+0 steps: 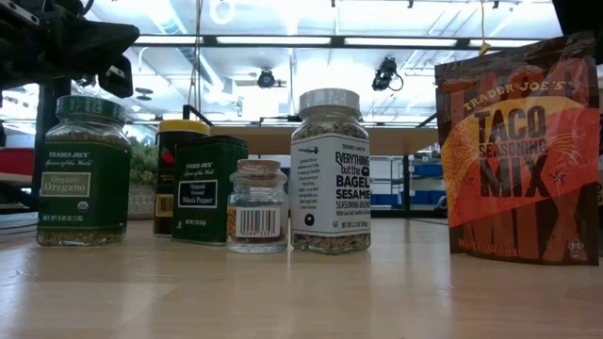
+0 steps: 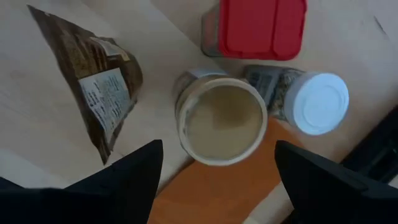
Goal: Shelf spices
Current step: Put the golden seasoning bottle on the shelf
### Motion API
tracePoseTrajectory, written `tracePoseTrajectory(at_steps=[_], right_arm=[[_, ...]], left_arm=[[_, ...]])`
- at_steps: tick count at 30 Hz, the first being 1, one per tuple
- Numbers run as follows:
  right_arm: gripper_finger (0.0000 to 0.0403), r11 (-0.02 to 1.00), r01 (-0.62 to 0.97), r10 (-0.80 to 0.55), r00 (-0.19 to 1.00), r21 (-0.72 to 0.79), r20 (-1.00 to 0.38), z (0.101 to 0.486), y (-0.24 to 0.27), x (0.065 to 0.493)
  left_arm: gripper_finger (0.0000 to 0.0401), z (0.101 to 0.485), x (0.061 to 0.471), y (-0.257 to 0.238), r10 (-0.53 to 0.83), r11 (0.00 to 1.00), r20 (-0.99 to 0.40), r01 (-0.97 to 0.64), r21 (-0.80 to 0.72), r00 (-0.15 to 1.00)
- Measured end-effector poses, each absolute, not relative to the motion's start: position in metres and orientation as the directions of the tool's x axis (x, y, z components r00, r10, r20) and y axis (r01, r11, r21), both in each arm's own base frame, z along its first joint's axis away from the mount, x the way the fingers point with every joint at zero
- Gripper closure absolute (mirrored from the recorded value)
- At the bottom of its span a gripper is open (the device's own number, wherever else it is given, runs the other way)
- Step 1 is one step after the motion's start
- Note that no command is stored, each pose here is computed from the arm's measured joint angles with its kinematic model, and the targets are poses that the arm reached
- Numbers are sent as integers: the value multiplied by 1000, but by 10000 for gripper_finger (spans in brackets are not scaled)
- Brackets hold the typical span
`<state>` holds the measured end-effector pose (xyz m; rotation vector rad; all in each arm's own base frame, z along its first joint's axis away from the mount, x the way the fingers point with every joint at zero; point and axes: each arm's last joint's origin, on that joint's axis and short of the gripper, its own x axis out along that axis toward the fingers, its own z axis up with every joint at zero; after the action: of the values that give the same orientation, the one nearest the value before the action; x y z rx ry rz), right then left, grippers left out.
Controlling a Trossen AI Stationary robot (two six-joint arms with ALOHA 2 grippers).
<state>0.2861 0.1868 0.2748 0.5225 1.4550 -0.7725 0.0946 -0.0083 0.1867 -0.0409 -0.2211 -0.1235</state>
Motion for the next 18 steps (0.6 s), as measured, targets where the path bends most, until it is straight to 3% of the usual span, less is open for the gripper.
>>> tracePoseTrajectory(at_steps=[7,12,18], right_arm=[[96,687,709,-185,-45,-162,-982,277,184,284],[96,681,731,-154,90,-40,-984,279,201,284],[96,601,800,-274,197,-8,-941,281,235,252]], left_arm=[[395,187,95,-8,-118,992,221,127,-27,968],[395,187,95,-8,-118,992,221,127,-27,968],[395,187,95,-8,-118,992,221,127,-27,968]])
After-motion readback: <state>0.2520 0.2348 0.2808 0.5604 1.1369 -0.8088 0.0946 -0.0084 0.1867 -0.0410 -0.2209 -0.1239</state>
